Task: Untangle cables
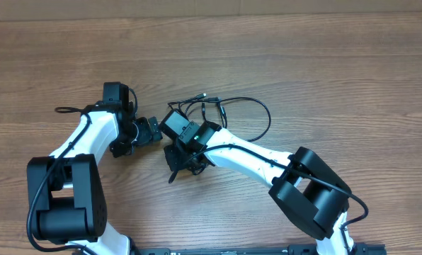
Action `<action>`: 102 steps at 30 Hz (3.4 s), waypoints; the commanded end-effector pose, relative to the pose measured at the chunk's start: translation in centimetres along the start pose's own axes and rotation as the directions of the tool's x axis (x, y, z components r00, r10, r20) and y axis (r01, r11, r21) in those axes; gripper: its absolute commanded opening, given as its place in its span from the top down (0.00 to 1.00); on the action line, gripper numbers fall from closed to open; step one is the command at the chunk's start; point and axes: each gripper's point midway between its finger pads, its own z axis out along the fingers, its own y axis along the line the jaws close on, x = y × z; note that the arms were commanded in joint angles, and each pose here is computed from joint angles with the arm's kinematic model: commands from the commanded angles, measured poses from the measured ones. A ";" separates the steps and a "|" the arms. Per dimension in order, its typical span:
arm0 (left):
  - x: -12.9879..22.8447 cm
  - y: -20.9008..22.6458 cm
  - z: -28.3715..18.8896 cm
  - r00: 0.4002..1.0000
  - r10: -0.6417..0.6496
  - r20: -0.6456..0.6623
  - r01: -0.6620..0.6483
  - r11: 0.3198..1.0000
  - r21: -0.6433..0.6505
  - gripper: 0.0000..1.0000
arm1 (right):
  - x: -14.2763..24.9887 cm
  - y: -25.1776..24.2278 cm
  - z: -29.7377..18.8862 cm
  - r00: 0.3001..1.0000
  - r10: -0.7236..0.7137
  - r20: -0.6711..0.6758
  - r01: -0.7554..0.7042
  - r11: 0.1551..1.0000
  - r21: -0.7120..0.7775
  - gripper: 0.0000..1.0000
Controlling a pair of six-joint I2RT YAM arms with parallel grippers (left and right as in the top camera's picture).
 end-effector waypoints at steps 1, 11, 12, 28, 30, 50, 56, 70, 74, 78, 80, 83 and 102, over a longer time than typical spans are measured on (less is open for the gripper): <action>1.7 1.3 1.9 0.998 -0.018 -0.062 0.016 0.999 -0.037 0.00 | -0.7 0.1 0.1 0.999 -0.009 0.031 0.008 1.000 0.009 0.73; 1.7 1.3 1.9 0.998 -0.018 -0.062 0.015 0.999 -0.038 0.00 | -2.1 -1.4 1.9 0.995 -0.005 0.097 -0.003 0.997 0.081 0.69; 1.7 1.3 1.9 0.998 -0.018 -0.062 0.015 0.999 -0.037 0.00 | -2.2 -1.4 1.9 0.995 -0.006 0.102 -0.002 0.997 0.079 0.69; 1.8 1.3 1.9 0.998 -0.014 -0.064 0.011 0.999 -0.035 0.00 | -6.6 0.7 -9.3 0.989 0.095 -0.115 -0.147 0.747 -0.648 0.96; 1.8 1.2 1.9 0.998 -0.014 -0.064 0.012 0.999 -0.033 0.00 | -7.2 -1.2 -10.2 0.987 0.112 -0.111 -0.158 0.730 -0.665 0.96; 2.1 -1.0 1.8 0.994 0.080 -0.081 -0.072 0.992 0.102 0.96 | -1.9 -9.0 -3.2 0.938 0.340 -0.061 -0.337 0.940 0.055 0.74; 2.0 -1.0 1.8 0.994 0.080 -0.080 -0.072 0.992 0.102 0.92 | -0.8 -10.3 -2.0 0.920 0.388 -0.057 -0.383 0.920 0.090 0.70; 1.9 -1.1 1.8 0.994 0.081 -0.075 -0.073 0.992 0.103 0.90 | -1.0 -3.9 -3.3 0.993 0.007 -0.122 -0.027 0.986 -0.162 0.50; 1.9 -1.1 1.8 0.994 0.081 -0.074 -0.073 0.992 0.103 0.90 | -0.3 -3.3 -3.2 0.986 -0.107 -0.126 0.089 0.986 -0.138 0.46; 1.9 -1.1 1.8 0.994 0.081 -0.074 -0.073 0.992 0.103 0.90 | -0.7 -5.0 -4.1 0.969 -0.214 -0.125 0.215 0.977 -0.003 0.42; 1.9 -1.1 1.8 0.994 0.081 -0.074 -0.074 0.992 0.103 0.90 | -0.2 -6.6 -4.2 0.964 -0.216 -0.153 0.231 0.969 0.089 0.40; 1.9 -1.1 1.8 0.994 0.081 -0.074 -0.073 0.992 0.103 0.90 | 0.4 -6.5 -3.7 0.959 -0.233 -0.162 0.249 0.965 0.087 0.41; 2.7 -2.5 0.9 0.983 0.146 -0.112 -0.118 0.968 0.224 0.96 | 1.7 -6.2 -2.9 0.962 -0.228 -0.148 0.241 0.968 0.074 0.96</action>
